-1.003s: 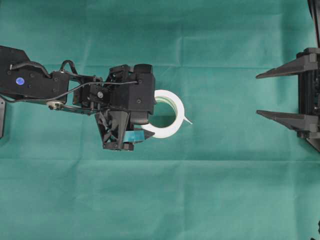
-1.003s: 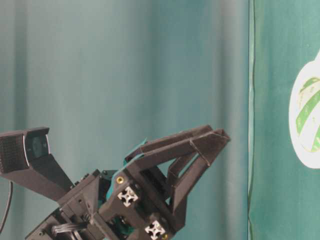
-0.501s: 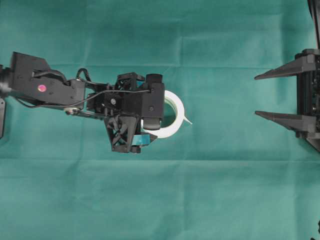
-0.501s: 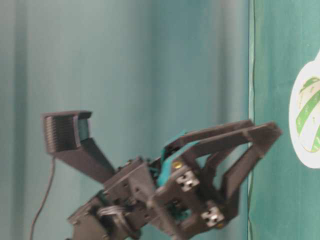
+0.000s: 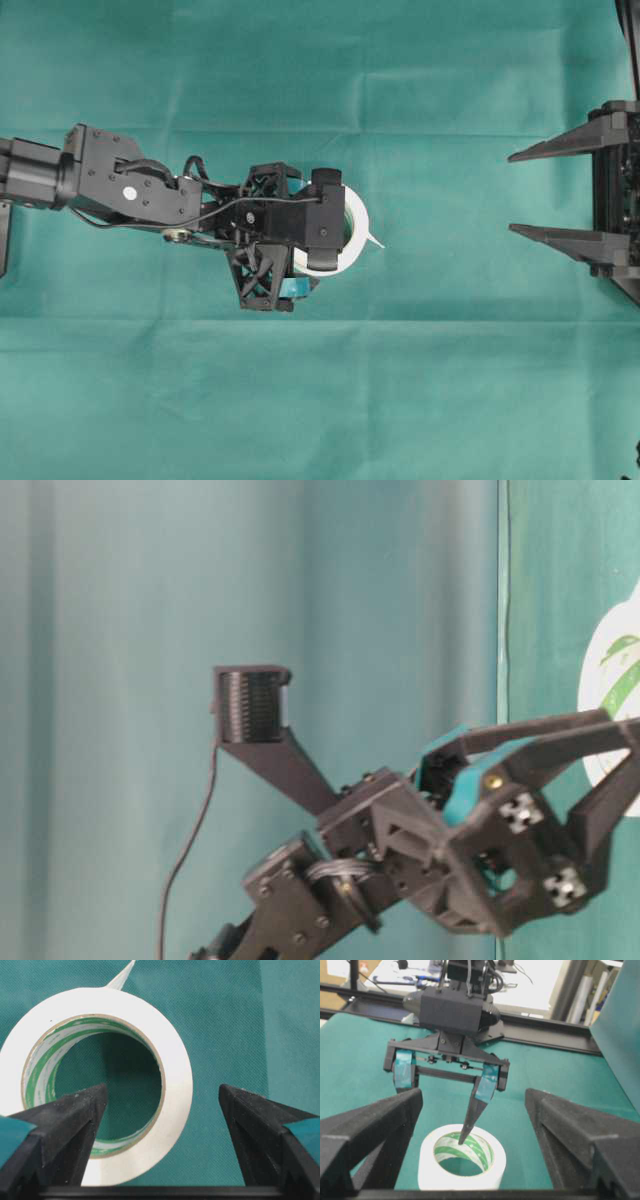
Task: Peel off the duct tape with your right arm.
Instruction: 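Lower the left gripper over the roll and pinch its rim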
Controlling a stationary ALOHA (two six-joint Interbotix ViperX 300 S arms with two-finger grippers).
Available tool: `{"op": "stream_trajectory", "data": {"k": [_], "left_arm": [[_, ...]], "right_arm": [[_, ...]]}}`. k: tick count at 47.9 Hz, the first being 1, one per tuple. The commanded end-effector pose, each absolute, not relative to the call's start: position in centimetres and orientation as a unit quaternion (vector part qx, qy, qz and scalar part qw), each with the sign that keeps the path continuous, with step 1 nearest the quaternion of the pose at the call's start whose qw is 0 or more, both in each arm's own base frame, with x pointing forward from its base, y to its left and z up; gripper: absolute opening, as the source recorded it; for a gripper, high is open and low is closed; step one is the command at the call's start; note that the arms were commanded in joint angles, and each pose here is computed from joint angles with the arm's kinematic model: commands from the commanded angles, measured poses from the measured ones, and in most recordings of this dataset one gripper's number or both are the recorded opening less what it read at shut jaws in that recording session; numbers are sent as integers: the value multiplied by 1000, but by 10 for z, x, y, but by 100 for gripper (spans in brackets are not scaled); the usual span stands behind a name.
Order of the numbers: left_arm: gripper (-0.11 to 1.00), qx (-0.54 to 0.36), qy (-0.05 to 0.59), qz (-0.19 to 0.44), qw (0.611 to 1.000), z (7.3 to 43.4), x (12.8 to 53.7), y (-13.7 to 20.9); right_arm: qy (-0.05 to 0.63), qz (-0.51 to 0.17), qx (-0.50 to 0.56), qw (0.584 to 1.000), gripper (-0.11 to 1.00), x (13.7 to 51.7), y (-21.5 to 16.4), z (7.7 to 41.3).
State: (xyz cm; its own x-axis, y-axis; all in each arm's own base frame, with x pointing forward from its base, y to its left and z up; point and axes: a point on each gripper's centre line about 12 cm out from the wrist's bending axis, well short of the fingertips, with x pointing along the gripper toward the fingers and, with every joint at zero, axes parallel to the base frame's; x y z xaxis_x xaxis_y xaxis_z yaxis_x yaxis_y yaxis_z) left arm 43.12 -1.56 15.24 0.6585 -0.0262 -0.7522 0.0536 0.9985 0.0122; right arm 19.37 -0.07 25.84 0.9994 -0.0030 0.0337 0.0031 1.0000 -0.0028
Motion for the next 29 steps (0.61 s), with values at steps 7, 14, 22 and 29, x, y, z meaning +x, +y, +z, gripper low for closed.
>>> {"op": "stream_trajectory", "data": {"k": [7, 14, 22, 29], "left_arm": [[93, 16, 395, -24, 918, 153, 441, -19], [93, 18, 396, -24, 918, 143, 444, -19], [93, 18, 400, -24, 916, 132, 446, -19], [93, 17, 408, -24, 913, 125, 446, -19]], "right_arm": [[-24, -2, -1, 1000, 76, 195, -1, 262], [-25, -2, -1, 1000, 76, 195, -1, 263], [-25, -2, -1, 1000, 76, 195, -1, 263], [-24, -2, -1, 1000, 76, 195, -1, 261]]}}
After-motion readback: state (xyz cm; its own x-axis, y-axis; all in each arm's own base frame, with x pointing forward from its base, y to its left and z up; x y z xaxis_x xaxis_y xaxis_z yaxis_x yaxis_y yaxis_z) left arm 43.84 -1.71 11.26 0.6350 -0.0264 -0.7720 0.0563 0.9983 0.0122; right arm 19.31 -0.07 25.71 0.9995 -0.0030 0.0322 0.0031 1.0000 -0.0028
